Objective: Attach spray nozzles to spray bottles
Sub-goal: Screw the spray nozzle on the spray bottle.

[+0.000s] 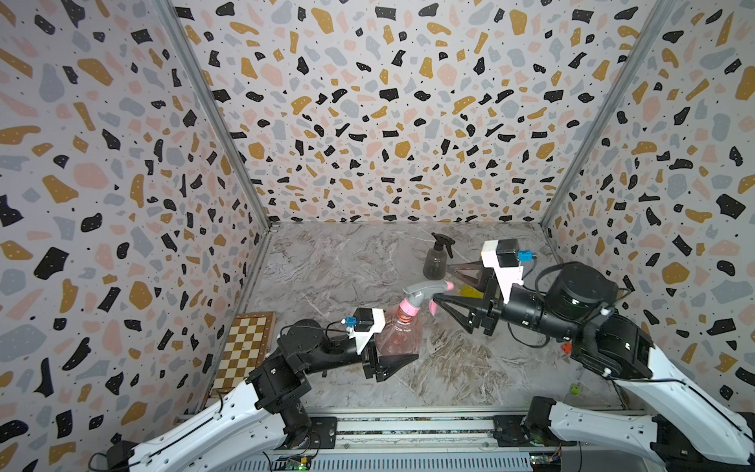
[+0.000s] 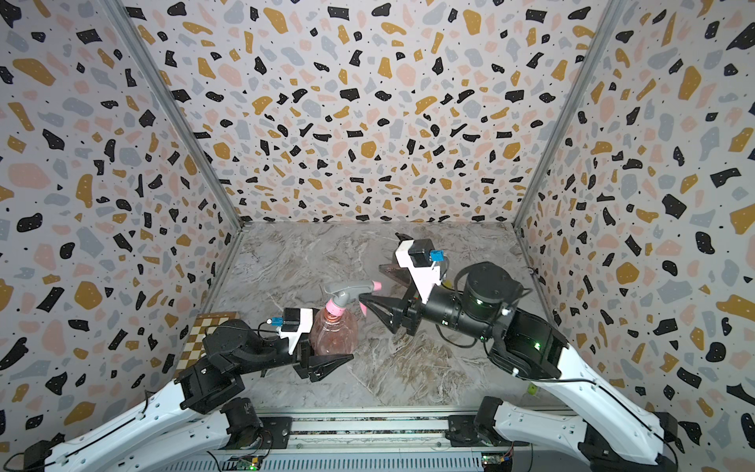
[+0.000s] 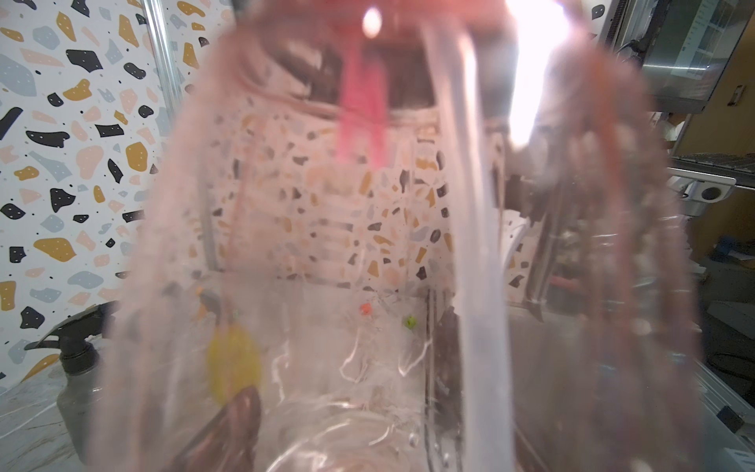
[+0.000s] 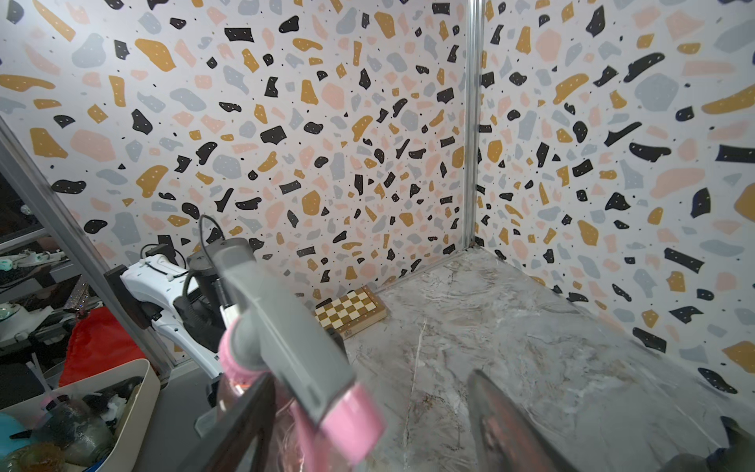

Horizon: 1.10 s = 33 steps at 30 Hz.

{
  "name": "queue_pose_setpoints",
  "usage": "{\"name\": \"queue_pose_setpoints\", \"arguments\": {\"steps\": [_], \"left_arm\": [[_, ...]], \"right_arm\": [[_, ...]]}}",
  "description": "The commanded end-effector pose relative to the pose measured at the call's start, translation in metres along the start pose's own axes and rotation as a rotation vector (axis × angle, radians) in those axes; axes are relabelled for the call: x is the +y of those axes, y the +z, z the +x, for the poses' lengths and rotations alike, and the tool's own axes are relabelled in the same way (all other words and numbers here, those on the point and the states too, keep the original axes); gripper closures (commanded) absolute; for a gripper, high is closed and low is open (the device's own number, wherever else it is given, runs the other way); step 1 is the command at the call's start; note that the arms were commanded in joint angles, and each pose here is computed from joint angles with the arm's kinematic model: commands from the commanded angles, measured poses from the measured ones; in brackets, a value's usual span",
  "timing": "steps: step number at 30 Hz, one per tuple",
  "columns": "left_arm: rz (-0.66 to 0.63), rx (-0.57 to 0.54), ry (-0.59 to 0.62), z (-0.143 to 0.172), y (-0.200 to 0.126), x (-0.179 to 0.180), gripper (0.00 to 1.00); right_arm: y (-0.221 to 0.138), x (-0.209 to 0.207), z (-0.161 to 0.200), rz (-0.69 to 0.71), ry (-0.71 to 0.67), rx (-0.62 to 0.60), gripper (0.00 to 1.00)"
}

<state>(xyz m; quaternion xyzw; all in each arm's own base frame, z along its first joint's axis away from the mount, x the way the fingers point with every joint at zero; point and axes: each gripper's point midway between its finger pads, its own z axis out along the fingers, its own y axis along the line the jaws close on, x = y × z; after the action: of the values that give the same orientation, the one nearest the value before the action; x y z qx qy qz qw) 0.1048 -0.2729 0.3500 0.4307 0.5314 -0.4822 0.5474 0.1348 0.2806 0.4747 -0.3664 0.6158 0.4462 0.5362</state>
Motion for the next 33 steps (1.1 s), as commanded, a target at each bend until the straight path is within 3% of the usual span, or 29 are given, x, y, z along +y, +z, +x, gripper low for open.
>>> {"name": "queue_pose_setpoints", "arguments": {"steps": [1, 5, 7, 13, 21, 33], "left_arm": [[0.005, -0.052, 0.025, -0.015, -0.003, -0.002, 1.00], [-0.010, -0.039, 0.020, -0.010, -0.002, 0.002, 1.00], [-0.009, -0.039, 0.022, -0.010, -0.001, 0.002, 1.00], [0.001, -0.036, 0.018, -0.008, 0.002, 0.002, 1.00], [-0.005, -0.028, 0.009, -0.003, 0.005, 0.005, 1.00], [-0.042, -0.023, 0.014, -0.003, 0.008, 0.012, 1.00]], "right_arm": [[-0.012, 0.029, -0.020, -0.166, 0.006, -0.050, 0.32], [-0.011, 0.038, -0.020, -0.218, 0.010, -0.033, 0.46], [-0.009, 0.042, -0.018, -0.250, 0.016, -0.020, 0.48], [-0.003, 0.051, -0.018, -0.317, 0.033, -0.003, 0.35], [0.003, 0.055, -0.020, -0.347, 0.040, 0.009, 0.33], [0.008, 0.076, -0.016, -0.404, 0.016, 0.040, 0.54]]}}
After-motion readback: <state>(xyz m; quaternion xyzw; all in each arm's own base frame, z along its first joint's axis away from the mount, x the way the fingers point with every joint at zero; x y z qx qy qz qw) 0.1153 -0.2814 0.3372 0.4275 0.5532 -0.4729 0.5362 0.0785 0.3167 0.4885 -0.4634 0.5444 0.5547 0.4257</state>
